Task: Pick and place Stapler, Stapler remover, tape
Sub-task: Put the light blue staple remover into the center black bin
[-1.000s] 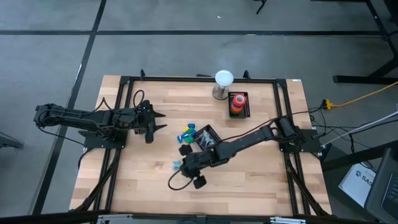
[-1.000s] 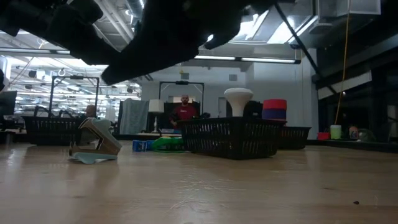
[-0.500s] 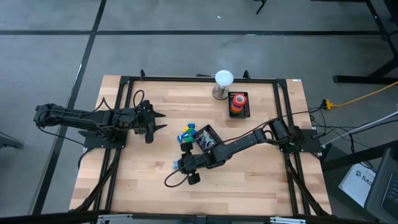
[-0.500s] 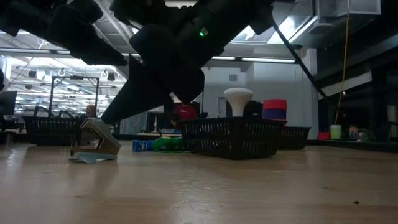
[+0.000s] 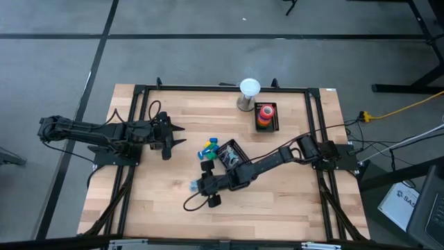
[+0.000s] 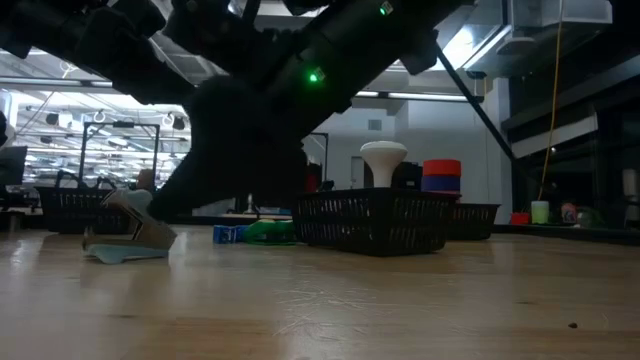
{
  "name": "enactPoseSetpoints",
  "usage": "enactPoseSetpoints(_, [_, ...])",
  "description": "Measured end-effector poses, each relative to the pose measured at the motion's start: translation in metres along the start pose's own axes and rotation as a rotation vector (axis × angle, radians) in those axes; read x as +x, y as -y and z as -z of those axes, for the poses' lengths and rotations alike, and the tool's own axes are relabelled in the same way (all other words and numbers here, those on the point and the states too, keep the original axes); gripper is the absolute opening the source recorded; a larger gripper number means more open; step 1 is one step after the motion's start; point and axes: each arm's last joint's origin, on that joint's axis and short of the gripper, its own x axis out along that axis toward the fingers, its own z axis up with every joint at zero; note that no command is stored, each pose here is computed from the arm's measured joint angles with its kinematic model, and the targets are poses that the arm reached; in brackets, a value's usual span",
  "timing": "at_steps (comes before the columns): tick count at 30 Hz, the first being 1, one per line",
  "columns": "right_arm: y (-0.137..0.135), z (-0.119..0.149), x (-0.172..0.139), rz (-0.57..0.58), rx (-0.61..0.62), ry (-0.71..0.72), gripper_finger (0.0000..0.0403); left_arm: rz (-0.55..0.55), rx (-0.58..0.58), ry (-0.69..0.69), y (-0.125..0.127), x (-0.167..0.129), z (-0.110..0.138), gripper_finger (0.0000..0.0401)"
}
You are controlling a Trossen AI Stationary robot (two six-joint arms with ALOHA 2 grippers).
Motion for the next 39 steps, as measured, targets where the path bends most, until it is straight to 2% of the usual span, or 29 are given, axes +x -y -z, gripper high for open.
enactPoseSetpoints(10, [-0.003,-0.002,-0.001,0.031,-0.019,0.009,0.0086,0.0,0.0,0.0,0.0,0.0,0.0,0.021])
enactPoseSetpoints(30, [-0.012,-0.007,-0.004,0.025,-0.077,0.053,0.0088,0.0,0.0,0.0,0.0,0.0,0.0,0.021])
enactPoseSetpoints(34, [-0.015,-0.008,-0.005,0.019,-0.077,0.057,0.0102,0.0,0.0,0.0,0.0,0.0,0.0,0.021])
enactPoseSetpoints(39, [-0.018,-0.009,-0.006,0.018,-0.076,0.067,0.0147,0.0,0.0,0.0,0.0,0.0,0.0,0.021])
